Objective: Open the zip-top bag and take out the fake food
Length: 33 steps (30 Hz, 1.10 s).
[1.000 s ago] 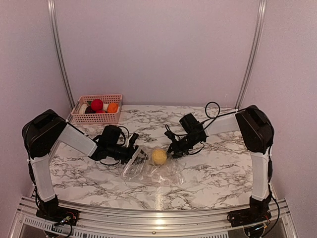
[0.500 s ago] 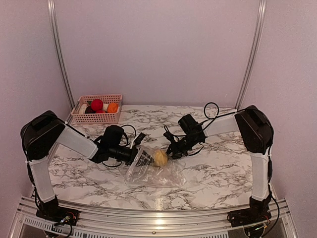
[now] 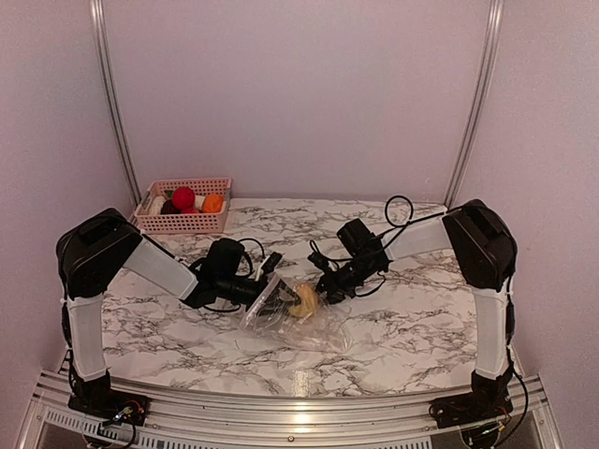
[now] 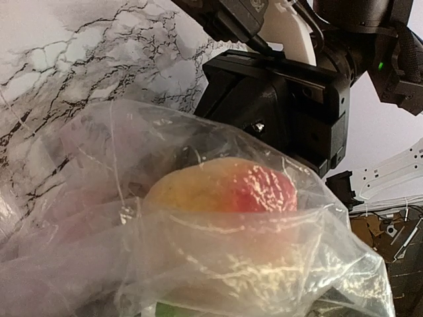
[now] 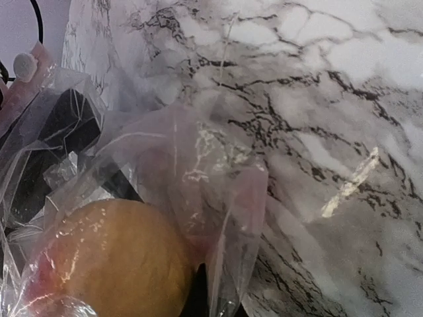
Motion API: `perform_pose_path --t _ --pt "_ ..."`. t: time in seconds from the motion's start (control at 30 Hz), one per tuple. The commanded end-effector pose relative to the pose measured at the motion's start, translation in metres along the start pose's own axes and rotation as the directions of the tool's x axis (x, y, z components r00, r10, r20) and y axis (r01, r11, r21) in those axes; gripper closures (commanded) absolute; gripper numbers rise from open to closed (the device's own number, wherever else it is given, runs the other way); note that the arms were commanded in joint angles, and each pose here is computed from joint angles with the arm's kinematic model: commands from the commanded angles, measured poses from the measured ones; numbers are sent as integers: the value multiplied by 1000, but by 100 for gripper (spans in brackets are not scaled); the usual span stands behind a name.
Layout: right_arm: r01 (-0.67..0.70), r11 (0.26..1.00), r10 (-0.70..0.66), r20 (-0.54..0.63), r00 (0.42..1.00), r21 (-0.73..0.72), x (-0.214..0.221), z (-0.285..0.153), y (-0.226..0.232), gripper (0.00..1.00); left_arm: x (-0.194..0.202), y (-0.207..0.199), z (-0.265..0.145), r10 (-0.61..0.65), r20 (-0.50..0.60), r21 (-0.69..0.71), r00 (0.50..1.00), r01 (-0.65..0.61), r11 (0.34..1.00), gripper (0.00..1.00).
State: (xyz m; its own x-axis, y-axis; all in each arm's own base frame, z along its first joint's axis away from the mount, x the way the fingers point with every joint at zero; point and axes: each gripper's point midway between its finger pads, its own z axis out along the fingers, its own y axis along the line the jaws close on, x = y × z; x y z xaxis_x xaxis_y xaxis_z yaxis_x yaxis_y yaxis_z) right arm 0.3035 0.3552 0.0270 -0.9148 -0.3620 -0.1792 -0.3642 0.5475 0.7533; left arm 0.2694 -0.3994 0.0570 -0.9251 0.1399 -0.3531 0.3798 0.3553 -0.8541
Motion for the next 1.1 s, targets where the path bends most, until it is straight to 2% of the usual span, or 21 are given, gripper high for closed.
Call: perform_pose_path --t 0.0,0.17,0.3,0.67,0.83,1.07 --pt "78 993 -83 -55 995 -93 14 8 35 100 -15 3 9 33 37 -21 999 -32 999 17" --pt "112 980 -118 -30 993 -166 4 6 57 100 -11 0 18 73 -4 -31 997 -73 997 9" --pt "121 977 -125 -12 992 -173 -4 4 62 100 -5 1 19 96 -34 -50 995 -98 994 8" --pt "48 995 -42 67 997 -91 -12 -25 27 100 18 -1 -15 152 -39 -90 988 -154 984 36" --pt "29 998 -23 90 996 -59 -12 -37 12 100 27 -3 -29 202 -56 -115 978 -207 972 42" --pt "9 1000 -6 125 992 -24 -13 -52 -2 100 25 -7 -56 220 -3 -165 975 -218 962 44"
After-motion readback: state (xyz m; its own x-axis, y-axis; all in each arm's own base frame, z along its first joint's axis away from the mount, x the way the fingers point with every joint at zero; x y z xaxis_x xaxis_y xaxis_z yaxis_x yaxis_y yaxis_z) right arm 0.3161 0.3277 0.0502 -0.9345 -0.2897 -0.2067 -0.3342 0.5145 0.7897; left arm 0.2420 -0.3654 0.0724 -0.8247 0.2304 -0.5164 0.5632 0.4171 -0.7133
